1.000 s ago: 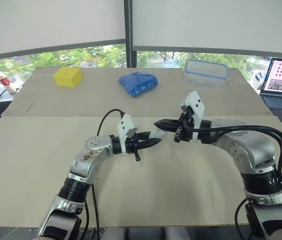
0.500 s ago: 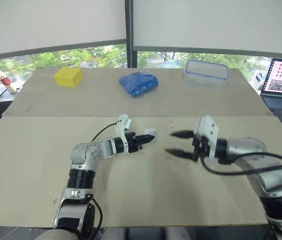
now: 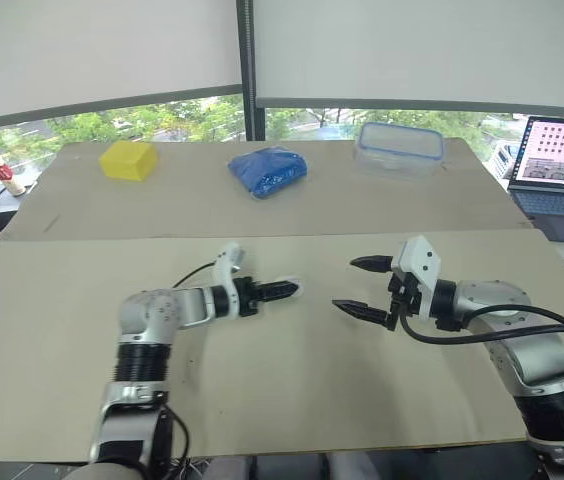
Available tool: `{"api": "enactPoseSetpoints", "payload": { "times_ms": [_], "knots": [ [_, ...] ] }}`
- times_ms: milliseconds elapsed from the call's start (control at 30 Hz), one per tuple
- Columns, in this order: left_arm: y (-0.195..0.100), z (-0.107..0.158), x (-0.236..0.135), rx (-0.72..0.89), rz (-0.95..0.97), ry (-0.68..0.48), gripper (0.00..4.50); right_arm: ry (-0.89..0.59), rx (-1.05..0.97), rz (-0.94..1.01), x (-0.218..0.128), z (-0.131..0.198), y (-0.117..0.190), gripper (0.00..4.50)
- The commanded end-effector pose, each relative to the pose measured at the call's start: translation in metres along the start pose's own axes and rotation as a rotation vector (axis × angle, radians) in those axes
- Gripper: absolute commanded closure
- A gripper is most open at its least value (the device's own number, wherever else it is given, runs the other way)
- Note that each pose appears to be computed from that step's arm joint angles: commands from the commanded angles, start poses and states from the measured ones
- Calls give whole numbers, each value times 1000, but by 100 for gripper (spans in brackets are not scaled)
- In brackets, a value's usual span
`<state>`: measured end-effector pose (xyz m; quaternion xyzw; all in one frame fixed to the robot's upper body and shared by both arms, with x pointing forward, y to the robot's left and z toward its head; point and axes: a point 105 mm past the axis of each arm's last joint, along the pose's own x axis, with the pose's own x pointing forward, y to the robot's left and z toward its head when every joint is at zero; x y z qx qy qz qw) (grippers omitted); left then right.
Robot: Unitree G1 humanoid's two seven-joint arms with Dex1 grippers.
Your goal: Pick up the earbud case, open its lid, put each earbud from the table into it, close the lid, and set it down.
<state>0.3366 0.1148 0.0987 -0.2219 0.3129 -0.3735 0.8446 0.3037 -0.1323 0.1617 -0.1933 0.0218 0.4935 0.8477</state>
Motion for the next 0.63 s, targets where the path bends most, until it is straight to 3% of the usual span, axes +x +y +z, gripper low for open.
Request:
{"api": "enactPoseSetpoints", "payload": {
  "times_ms": [33,133,200,333,433,633],
  "knots": [
    [34,-6,-37,128,173,47,2,-35,-43,-15,-12,13,-8,0],
    [45,21,-60,315,244,-52,2,-27,-43,-23,-18,10,-11,0],
    [40,47,-73,569,258,-146,2,-28,-25,-75,-22,7,-17,0],
    [45,72,-91,852,342,-214,2,-28,7,-205,-32,-1,-31,0],
    [53,83,-99,954,428,-263,2,-20,15,-271,-36,-6,-35,0],
    [54,74,-94,969,384,-293,2,-17,19,-294,-37,-6,-36,0]
  ]
}}
